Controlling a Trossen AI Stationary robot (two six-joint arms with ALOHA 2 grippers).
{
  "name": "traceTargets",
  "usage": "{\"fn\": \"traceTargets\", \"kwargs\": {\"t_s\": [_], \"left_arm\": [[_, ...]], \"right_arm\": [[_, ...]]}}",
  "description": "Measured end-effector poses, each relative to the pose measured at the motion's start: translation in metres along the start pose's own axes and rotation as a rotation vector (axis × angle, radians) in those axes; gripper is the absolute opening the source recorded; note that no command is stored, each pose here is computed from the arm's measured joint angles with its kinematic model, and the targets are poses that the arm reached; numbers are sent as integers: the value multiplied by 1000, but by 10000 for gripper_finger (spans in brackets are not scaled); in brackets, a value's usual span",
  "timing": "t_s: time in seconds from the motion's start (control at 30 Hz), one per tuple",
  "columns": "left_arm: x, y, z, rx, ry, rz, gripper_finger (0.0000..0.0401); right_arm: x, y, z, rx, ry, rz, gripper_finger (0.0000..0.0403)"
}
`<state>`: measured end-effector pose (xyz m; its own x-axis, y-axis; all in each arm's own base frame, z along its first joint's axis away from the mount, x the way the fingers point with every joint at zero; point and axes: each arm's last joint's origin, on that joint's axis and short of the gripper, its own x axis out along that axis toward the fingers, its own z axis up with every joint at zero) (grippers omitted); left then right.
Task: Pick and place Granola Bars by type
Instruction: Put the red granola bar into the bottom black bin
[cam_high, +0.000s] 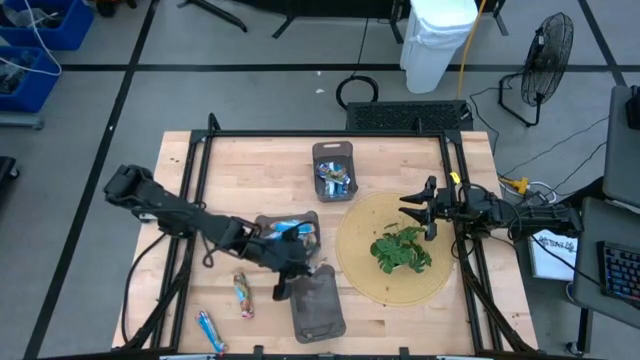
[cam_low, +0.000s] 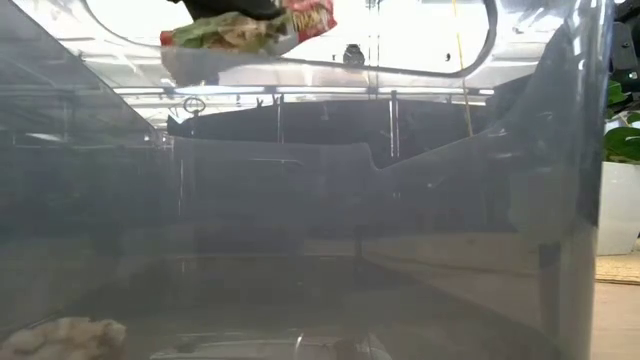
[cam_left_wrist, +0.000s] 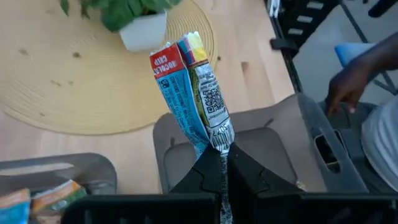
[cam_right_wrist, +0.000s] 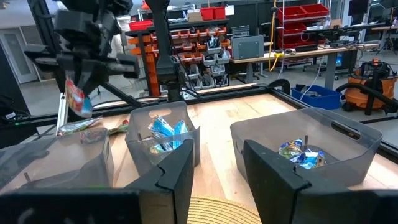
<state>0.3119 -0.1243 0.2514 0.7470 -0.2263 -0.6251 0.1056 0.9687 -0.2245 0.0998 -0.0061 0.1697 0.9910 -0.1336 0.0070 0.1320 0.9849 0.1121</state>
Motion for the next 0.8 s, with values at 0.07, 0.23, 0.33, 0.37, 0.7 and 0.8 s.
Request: {"fn": "traceTargets", "kwargs": {"t_s": [0.07, 0.23, 0.33, 0.37, 0.7, 0.8], "left_arm": [[7, 5, -1, -14, 23, -16, 8], [25, 17, -6, -86, 78, -52, 8], [32, 20, -6, -128, 94, -99, 8], [34, 21, -7, -139, 99, -110, 8], [36, 26, -12, -308, 162, -81, 13], [36, 26, -12, -314, 166, -82, 15]], "right_arm": [[0, 0, 0, 0, 0, 0, 130], [0, 0, 0, 0, 0, 0, 130], [0, 0, 0, 0, 0, 0, 130], [0, 0, 0, 0, 0, 0, 130], [0, 0, 0, 0, 1, 0, 130], [0, 0, 0, 0, 0, 0, 130]]}}
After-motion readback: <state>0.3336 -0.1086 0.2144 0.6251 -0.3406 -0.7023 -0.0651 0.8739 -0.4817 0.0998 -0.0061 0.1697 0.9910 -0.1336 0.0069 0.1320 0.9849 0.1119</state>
